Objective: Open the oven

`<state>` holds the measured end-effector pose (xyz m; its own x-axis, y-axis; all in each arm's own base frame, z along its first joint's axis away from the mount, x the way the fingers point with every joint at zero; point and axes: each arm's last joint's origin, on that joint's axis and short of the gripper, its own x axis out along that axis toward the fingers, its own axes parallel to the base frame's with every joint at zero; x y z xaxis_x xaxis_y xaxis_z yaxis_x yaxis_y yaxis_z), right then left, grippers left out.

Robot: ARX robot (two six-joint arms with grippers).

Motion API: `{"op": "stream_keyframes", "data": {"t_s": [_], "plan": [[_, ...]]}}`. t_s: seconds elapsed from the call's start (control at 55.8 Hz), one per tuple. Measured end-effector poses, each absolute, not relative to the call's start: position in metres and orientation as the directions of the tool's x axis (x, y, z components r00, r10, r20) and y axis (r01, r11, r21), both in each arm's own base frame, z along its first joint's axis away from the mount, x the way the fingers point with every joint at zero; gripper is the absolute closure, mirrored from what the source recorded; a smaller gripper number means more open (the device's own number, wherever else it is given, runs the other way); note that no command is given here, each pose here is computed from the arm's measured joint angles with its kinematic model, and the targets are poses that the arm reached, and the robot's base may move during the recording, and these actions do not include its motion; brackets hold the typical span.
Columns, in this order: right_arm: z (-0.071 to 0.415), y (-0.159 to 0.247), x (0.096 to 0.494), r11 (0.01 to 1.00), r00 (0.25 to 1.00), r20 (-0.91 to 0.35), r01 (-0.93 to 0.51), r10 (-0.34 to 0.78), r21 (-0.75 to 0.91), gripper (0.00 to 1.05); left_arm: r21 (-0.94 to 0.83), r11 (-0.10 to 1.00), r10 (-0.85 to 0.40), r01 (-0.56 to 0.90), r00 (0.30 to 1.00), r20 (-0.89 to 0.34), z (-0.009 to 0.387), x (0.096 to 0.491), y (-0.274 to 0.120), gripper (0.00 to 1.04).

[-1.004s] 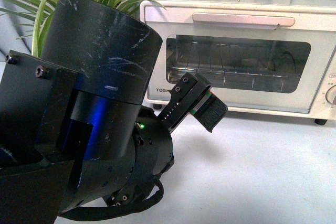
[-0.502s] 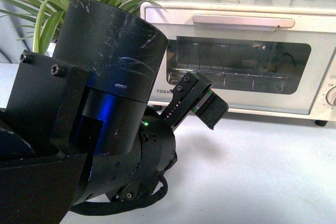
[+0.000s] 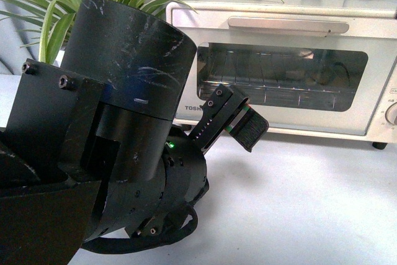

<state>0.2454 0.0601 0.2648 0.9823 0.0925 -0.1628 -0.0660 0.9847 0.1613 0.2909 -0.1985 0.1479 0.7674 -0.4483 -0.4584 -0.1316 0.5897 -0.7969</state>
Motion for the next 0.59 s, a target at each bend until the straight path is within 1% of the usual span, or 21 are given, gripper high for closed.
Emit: {"op": "stream_keyframes", "data": {"t_s": [0.108,0.592], "plan": [[0.266,0.067,0.27,0.986,0.978,-0.203,-0.014,0.047,0.164,0.09,-0.798,0.587,-0.448,-0.134,0.768,-0.458,0.148,0.291,-0.198,0.07],[0.27,0.08,0.313,0.986,0.968,-0.25,0.05,-0.009,0.159,0.09,-0.801,0.584,-0.453,-0.134,0.764,-0.458,0.147,0.291,-0.196,0.07]]}}
